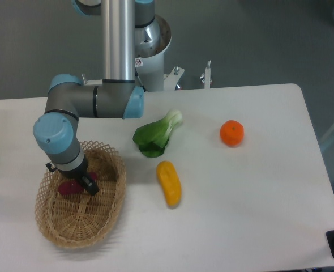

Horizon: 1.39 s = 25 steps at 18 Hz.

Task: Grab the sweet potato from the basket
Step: 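Close the gripper on the sweet potato and lift it, then carry the held sweet potato out of the basket past the orange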

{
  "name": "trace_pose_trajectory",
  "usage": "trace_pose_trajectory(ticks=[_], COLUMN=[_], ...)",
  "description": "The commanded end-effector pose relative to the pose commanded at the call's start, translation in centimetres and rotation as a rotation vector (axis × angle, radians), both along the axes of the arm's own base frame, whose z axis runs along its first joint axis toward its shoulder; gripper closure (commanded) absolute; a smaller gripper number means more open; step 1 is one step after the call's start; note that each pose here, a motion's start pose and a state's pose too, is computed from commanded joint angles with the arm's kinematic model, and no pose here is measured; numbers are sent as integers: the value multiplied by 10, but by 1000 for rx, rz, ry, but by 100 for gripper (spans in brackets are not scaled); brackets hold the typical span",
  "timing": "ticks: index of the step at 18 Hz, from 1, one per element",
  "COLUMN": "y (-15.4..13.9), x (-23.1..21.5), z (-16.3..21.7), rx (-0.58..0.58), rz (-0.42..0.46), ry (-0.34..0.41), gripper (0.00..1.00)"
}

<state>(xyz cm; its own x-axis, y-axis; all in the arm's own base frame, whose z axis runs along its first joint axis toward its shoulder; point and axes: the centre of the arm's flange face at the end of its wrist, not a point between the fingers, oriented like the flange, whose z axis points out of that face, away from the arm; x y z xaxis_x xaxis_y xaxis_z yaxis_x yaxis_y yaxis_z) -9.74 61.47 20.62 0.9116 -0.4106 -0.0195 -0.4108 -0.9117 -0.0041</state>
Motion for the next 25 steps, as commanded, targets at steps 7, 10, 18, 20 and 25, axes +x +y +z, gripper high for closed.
trace_pose_trajectory(ticks=[7,10,18,20,25], y=[1,-3,-15,-20,-57], x=[-5,-25,-161,-193,-268], z=[29,49,122,138,155], rx=[49,82,271,301,320], rz=[9,37,231,269,322], ry=[9,21,-33,-6,40], gripper=[72,72,66,66,77])
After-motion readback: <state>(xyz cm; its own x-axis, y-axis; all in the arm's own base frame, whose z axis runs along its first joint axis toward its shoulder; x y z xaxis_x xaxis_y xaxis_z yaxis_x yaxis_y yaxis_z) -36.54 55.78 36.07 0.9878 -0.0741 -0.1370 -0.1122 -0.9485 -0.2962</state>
